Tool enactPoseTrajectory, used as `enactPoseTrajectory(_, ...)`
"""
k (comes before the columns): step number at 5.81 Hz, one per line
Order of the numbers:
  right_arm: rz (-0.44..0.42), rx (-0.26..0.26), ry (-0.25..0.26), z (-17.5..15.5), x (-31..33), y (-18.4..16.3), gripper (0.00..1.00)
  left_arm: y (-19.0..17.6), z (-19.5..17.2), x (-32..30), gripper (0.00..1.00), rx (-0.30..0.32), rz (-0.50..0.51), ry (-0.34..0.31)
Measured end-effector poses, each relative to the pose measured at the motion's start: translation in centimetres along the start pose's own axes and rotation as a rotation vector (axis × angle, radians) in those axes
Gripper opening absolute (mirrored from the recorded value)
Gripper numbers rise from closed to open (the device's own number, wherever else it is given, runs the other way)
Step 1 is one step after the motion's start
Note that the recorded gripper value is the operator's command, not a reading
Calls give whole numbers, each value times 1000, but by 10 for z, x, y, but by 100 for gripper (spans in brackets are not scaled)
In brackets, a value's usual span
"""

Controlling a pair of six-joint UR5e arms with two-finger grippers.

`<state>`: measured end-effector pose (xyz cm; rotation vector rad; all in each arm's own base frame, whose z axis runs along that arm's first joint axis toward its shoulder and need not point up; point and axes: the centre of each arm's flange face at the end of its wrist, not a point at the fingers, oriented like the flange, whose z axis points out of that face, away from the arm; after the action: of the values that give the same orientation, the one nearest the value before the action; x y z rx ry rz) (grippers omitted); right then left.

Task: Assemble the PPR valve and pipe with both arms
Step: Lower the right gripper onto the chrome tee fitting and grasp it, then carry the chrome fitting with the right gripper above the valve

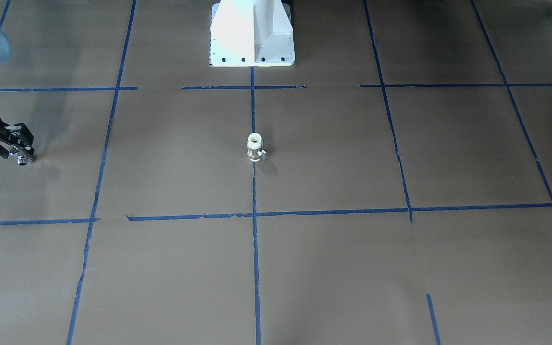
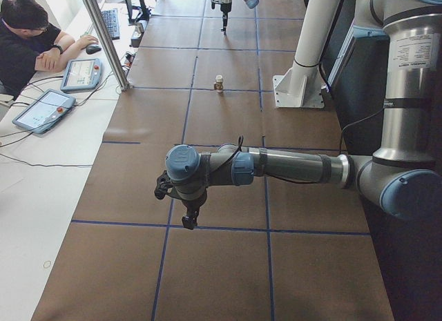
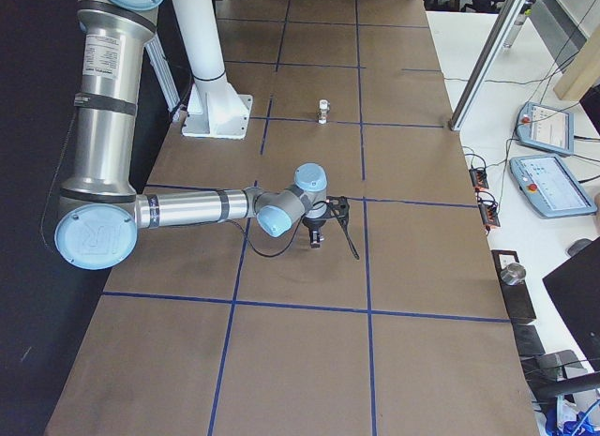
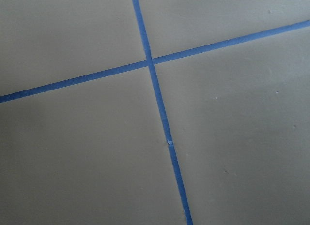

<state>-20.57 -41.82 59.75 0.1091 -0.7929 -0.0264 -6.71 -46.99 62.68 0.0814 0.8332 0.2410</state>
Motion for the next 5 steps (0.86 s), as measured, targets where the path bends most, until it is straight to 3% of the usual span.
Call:
enactPoseTrajectory(3,-7,-3,-9,-2,-7,0,0,2,1,-1,100,-2,-5,5)
enactPoseTrajectory(5,-1,-4,-20,-12,-48,-31,0,9,5,-4,100,-11,-44,0)
